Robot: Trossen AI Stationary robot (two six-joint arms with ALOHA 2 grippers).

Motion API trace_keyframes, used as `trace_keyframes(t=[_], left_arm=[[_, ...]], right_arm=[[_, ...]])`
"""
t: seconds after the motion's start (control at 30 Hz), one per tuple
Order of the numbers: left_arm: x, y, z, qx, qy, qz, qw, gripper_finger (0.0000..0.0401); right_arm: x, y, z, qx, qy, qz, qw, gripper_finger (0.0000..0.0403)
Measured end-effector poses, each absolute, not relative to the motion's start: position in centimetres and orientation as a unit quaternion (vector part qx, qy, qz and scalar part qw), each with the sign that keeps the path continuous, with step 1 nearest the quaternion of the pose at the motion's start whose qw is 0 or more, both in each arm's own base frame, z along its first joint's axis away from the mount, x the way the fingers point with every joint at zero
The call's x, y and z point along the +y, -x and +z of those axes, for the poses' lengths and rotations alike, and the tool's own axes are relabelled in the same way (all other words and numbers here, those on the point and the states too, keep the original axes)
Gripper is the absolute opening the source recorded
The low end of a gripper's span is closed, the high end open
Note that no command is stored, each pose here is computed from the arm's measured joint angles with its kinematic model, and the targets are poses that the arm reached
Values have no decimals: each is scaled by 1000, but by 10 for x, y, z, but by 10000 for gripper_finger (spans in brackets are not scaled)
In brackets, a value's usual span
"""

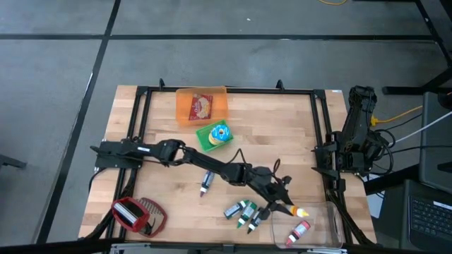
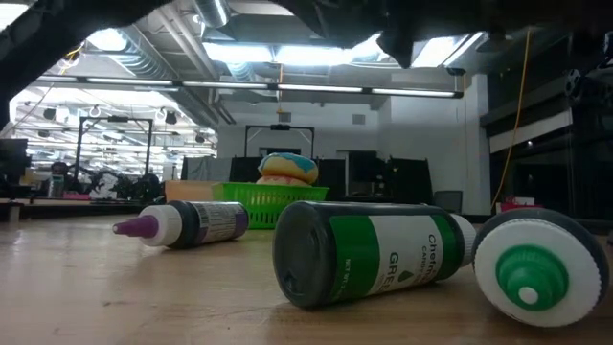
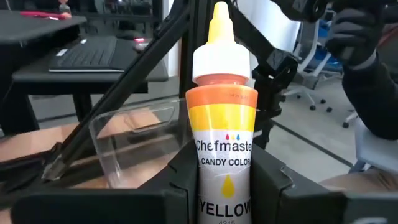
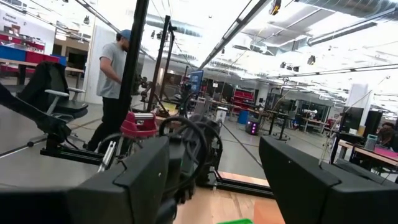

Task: Pick & Place Food Item
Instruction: Put the yellow food coloring into the transparent bin

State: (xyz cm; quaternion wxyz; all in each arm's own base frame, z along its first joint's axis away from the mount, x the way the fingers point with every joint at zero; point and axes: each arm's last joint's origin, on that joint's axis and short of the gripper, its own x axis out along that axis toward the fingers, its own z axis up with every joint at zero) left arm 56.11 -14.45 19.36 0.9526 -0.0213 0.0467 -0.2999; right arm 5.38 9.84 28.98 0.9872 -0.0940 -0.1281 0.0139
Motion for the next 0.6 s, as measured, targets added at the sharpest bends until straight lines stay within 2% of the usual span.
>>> trace_keyframes(t=[0.23,0.47,0.6], left_arm=[[-145,-569,166,72,29,-301,951,85],[-151,-567,172,58,31,-306,950,171],[-150,-567,175,51,33,-308,949,205]], right_arm=[[98,-54,290,-128,94,14,987,252],[98,-54,289,-118,93,3,989,252],[98,-54,289,-119,90,5,989,252]])
